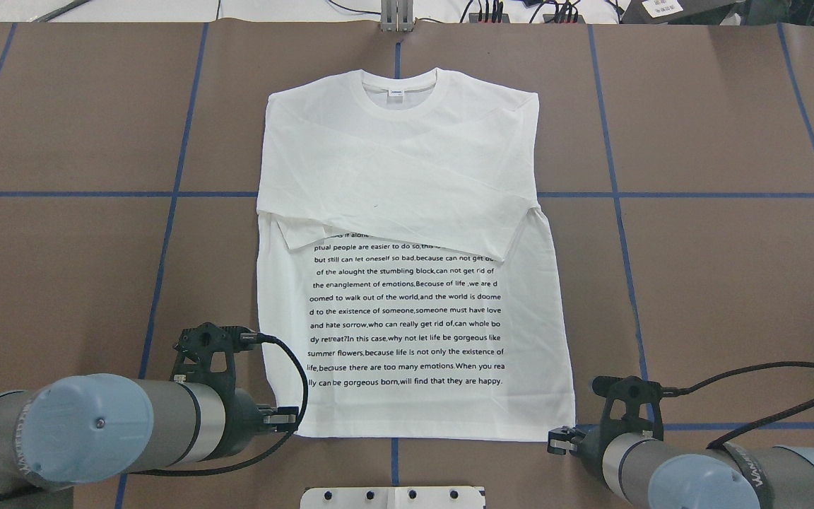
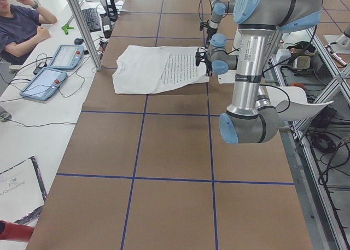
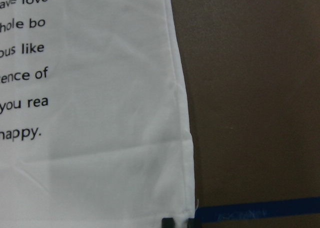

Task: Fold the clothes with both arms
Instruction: 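Pinch the hem corners nearest the robot firmly with both grippers, then lift the hem with both grippers and fold it toward the collar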

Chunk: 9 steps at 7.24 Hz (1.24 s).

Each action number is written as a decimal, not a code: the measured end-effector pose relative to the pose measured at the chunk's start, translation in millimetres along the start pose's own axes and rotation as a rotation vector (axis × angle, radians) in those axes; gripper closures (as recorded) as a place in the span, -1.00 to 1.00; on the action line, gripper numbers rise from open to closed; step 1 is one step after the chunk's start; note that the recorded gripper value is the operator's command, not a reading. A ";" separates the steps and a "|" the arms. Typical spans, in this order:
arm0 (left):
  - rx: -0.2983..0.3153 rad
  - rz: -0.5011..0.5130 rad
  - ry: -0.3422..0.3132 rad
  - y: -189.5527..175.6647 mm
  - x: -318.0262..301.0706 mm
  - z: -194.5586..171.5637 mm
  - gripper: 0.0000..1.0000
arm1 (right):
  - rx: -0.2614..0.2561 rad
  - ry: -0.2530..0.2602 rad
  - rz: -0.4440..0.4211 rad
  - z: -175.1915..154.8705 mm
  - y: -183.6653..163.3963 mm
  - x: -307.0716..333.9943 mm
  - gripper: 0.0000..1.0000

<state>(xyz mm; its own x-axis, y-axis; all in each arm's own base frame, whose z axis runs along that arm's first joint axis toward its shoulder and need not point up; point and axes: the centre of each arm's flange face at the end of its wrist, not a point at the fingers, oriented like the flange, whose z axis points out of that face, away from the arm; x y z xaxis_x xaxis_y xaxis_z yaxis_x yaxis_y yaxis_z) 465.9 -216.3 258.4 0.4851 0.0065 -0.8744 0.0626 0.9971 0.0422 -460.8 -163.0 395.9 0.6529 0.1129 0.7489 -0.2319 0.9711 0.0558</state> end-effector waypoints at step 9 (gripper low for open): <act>-0.183 0.055 0.019 2.8 11.1 -150.1 1.00 | -0.227 0.026 0.058 -181.1 -57.0 -14.5 1.00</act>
<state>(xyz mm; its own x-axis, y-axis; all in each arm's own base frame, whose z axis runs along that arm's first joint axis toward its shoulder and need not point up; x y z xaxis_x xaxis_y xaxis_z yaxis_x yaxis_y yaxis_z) 340.6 -202.1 176.3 0.4664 0.0613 -0.8824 -0.1239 0.9923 0.0034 -326.4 -182.0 262.3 0.6619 0.1727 0.7294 -0.1040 0.9848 -0.1389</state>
